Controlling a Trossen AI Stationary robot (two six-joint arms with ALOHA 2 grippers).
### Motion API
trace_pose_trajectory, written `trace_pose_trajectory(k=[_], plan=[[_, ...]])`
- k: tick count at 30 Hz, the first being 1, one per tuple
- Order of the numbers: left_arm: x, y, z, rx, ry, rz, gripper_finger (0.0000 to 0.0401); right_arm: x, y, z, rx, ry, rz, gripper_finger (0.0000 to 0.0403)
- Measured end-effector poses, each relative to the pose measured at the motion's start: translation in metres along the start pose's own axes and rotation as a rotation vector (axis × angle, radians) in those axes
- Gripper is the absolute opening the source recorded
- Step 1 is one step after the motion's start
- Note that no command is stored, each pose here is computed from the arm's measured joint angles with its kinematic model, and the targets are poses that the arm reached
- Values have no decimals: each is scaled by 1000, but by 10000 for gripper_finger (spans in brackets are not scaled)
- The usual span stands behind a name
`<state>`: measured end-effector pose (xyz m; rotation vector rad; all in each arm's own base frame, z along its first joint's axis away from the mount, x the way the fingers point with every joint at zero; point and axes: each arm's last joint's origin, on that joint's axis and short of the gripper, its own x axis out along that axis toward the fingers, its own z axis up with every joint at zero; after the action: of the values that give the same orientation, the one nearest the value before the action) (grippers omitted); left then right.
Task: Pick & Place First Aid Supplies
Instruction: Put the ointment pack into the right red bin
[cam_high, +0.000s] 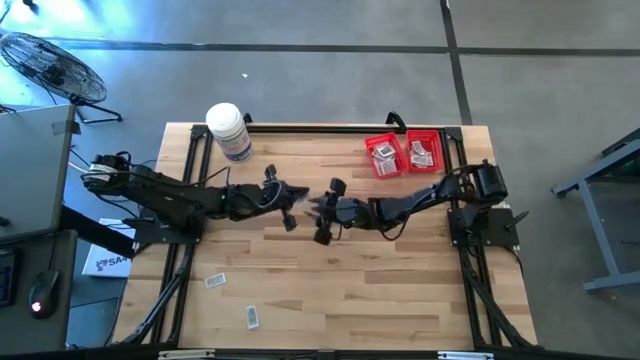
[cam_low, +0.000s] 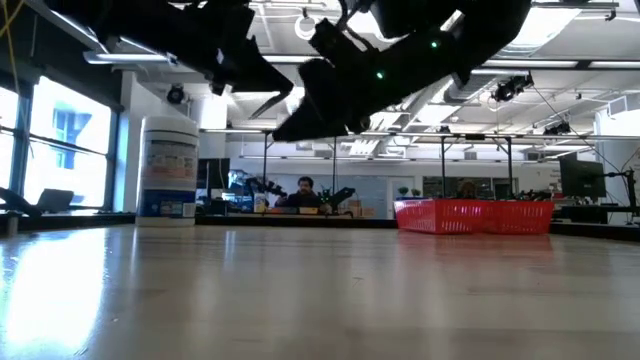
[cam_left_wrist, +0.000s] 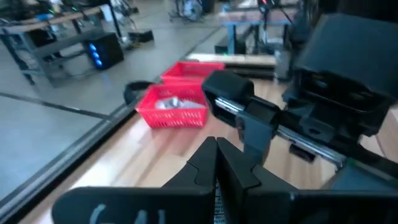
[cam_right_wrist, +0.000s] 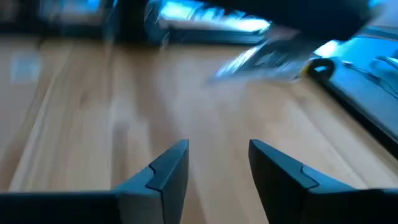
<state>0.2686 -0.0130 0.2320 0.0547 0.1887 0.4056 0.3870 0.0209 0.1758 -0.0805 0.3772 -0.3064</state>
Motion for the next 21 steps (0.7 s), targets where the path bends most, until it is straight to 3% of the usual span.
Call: trace_pose_trajectory(k=[3, 11, 15, 21], plan=[[2, 4, 2, -10, -13, 14, 0, 2, -6, 8, 155, -79, -27, 169], [2, 4, 3, -18, -28, 34, 0, 6, -18, 18, 405, -163, 77, 168], [2, 5, 3, -17, -26, 42, 0, 5, -18, 21, 462, -195, 111, 168], [2, 5, 2, -15, -22, 39, 0, 5, -20, 21, 466, -204, 48, 133]])
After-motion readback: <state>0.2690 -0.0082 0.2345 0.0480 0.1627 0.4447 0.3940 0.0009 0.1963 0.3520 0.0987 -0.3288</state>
